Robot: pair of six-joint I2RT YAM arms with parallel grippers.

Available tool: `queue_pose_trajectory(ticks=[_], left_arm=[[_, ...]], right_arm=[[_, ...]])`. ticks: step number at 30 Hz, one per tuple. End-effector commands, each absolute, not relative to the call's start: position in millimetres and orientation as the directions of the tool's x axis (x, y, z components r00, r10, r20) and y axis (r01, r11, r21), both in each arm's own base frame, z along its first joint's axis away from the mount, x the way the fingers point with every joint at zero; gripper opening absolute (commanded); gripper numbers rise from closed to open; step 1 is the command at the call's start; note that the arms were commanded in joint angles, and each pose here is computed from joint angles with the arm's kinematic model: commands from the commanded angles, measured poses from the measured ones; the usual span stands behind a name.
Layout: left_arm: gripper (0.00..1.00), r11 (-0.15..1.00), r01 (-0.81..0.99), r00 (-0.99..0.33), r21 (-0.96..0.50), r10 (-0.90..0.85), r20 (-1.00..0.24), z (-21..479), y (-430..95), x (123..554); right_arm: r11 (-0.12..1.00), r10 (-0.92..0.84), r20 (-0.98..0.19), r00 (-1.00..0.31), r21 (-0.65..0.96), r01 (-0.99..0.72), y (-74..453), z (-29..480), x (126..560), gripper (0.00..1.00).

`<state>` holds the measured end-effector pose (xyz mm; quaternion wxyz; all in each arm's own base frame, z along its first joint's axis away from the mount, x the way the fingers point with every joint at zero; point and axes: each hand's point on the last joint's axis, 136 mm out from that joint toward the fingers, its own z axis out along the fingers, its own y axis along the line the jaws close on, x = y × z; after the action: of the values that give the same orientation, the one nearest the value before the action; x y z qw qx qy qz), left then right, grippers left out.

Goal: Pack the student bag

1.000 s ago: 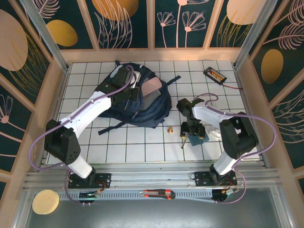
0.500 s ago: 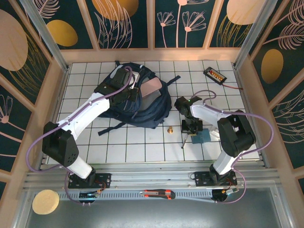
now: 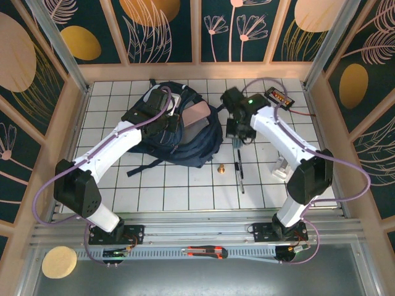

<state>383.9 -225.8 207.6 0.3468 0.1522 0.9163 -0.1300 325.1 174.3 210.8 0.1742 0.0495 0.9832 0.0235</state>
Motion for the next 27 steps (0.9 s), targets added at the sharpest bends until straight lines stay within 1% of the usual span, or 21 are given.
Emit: queue_pose_trajectory(ticks=[1, 2, 4, 6, 8, 9, 11, 15, 18, 22, 25, 26, 27], left_arm=[[0.00, 0.900, 0.410, -0.624, -0.147, 0.159, -0.765, 252, -231, 390], [0.00, 0.898, 0.414, -0.622, -0.150, 0.160, -0.766, 253, -232, 390], [0.00, 0.894, 0.421, -0.620, -0.154, 0.160, -0.768, 254, -234, 389], [0.00, 0.894, 0.421, -0.617, -0.154, 0.158, -0.771, 257, -233, 390], [0.00, 0.893, 0.423, -0.612, -0.156, 0.154, -0.776, 260, -234, 389], [0.00, 0.892, 0.423, -0.610, -0.160, 0.149, -0.778, 262, -234, 389], [0.00, 0.888, 0.427, -0.605, -0.172, 0.139, -0.784, 266, -236, 389], [0.00, 0.885, 0.428, -0.598, -0.180, 0.128, -0.791, 272, -238, 391], [0.00, 0.883, 0.434, -0.593, -0.179, 0.131, -0.794, 275, -239, 392], [0.00, 0.876, 0.447, -0.589, -0.179, 0.138, -0.797, 278, -242, 393], [0.00, 0.874, 0.452, -0.590, -0.177, 0.144, -0.794, 276, -243, 394], [0.00, 0.876, 0.450, -0.592, -0.175, 0.146, -0.792, 274, -243, 395], [0.00, 0.877, 0.449, -0.593, -0.174, 0.147, -0.791, 274, -243, 395]], right_arm=[[0.972, 0.109, -0.412, -0.905, 0.234, 0.011, 207, 256, 342, 0.00], [0.952, 0.123, -0.440, -0.890, 0.305, -0.019, 220, 267, 352, 0.00], [0.870, 0.142, -0.438, -0.887, 0.483, -0.099, 258, 281, 363, 0.00], [0.745, 0.207, -0.419, -0.884, 0.653, -0.135, 278, 296, 386, 0.00], [0.631, 0.234, -0.392, -0.890, 0.757, -0.167, 296, 302, 398, 0.00], [0.572, 0.240, -0.369, -0.898, 0.801, -0.176, 304, 300, 404, 0.00], [0.498, 0.250, -0.339, -0.907, 0.848, -0.179, 312, 293, 414, 0.00], [0.410, 0.229, -0.250, -0.941, 0.901, -0.140, 326, 254, 423, 0.00], [0.394, 0.202, -0.181, -0.963, 0.915, -0.090, 336, 214, 426, 0.00], [0.457, 0.135, -0.105, -0.985, 0.889, -0.032, 352, 156, 430, 0.00], [0.529, 0.045, -0.109, -0.993, 0.846, -0.069, 370, 145, 430, 0.00], [0.565, 0.025, -0.122, -0.992, 0.821, -0.086, 371, 145, 430, 0.15], [0.591, 0.024, -0.134, -0.991, 0.801, -0.094, 367, 147, 431, 0.27]])
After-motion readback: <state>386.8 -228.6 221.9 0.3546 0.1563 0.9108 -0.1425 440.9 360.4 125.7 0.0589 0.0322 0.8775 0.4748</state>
